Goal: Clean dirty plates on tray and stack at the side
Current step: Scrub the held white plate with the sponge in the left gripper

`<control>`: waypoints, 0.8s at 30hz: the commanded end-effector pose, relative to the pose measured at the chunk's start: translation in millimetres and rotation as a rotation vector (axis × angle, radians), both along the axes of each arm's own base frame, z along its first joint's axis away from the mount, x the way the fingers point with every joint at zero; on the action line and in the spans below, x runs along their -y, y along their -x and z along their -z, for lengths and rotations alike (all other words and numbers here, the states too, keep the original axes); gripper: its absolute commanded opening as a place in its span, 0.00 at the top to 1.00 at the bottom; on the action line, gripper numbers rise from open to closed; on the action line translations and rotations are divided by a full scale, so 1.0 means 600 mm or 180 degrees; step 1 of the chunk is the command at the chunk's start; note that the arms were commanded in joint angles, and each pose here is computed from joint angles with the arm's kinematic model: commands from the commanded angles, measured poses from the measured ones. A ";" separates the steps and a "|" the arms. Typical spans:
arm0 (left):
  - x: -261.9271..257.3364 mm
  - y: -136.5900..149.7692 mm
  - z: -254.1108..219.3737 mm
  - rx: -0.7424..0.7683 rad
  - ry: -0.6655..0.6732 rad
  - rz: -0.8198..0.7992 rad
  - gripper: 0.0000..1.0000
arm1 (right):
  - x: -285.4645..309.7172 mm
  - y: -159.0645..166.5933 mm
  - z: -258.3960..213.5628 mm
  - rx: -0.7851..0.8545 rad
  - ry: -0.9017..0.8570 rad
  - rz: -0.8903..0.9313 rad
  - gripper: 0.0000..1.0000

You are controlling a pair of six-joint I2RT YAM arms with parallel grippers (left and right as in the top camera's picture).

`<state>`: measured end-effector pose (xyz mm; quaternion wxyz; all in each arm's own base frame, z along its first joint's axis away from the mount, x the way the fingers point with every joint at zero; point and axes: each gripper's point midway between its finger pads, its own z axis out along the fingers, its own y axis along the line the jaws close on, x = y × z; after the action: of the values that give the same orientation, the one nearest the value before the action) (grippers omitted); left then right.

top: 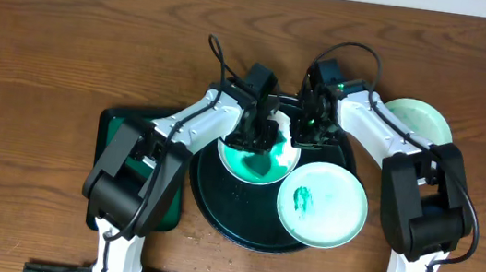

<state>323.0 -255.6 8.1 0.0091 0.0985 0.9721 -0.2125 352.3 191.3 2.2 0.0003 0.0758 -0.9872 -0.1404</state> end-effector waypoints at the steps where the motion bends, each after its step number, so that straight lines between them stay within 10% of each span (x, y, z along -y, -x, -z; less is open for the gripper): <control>1: 0.030 0.061 0.042 -0.0432 0.0205 0.0221 0.93 | 0.011 0.017 0.033 -0.0124 0.0164 -0.0051 0.99; 14: -0.081 -0.040 -0.044 0.0265 -0.0484 -0.0587 0.93 | 0.011 0.016 0.033 -0.0119 0.0162 -0.0051 0.99; 24: -0.187 -0.021 -0.172 0.0573 -0.0793 -0.0961 0.93 | 0.008 0.008 0.032 -0.0057 0.0136 -0.0051 0.99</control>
<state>333.8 -159.7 90.0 0.0839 -0.0163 0.9910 -0.1034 353.4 191.9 2.3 -0.0022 0.0763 -0.9870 -0.1414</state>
